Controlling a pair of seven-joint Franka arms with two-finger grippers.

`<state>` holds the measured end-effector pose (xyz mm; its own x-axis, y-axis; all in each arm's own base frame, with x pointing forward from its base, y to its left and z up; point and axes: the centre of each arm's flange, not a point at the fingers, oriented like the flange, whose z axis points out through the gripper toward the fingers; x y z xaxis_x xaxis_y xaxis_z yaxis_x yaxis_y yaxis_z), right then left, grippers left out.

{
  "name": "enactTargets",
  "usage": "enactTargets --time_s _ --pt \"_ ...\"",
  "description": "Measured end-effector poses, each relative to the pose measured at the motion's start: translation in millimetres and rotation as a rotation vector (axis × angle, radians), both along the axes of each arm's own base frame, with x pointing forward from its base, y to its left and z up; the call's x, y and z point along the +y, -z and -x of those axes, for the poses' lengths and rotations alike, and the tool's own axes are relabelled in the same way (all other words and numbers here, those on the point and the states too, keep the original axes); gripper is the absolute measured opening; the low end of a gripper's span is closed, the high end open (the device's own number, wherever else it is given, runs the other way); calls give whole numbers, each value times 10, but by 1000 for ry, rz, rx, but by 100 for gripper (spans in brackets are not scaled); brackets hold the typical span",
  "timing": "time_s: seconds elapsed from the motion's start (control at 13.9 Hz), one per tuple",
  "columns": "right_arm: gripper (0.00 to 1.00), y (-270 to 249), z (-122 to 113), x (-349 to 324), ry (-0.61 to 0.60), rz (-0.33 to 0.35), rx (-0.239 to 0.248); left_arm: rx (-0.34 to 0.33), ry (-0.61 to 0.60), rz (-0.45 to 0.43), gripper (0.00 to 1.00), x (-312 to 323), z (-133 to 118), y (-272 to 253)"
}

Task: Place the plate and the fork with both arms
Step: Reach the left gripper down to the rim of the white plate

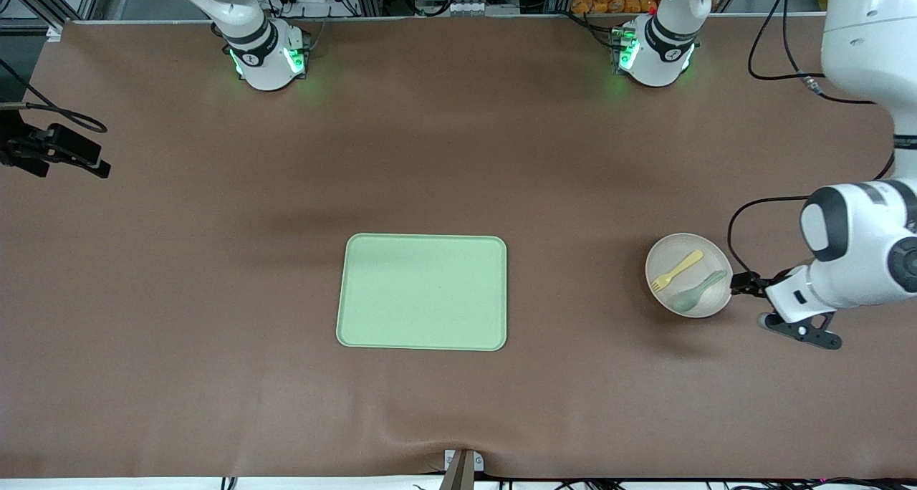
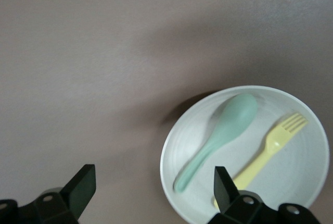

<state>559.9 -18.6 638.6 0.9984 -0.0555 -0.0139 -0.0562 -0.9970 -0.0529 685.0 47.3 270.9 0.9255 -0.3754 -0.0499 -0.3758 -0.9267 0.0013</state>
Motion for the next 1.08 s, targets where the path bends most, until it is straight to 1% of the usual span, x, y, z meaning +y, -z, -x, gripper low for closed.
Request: enactTargets --time_s 0.22,0.5,0.58,0.65,0.79,0.86,0.94,1.01,1.08 --pt "100 1 0 -3 0 0 0 4 61 4 100 -84 20 210" --pt "100 1 1 -13 2 0 1 21 129 9 100 -17 40 470" --pt "100 1 1 -15 3 0 1 23 140 10 94 -11 43 490" --pt "100 2 2 -18 3 0 1 26 145 11 94 -14 47 508" --pt "100 3 3 -27 5 0 2 35 149 13 77 -22 58 566" --pt "100 3 3 -31 6 0 2 42 148 14 77 -20 68 615" --pt "100 3 3 -32 6 0 2 48 148 15 73 -20 76 669" --pt "100 3 3 -33 6 0 2 51 148 15 71 -21 81 714" --pt "100 3 3 -33 6 0 2 52 149 15 61 -21 82 739"
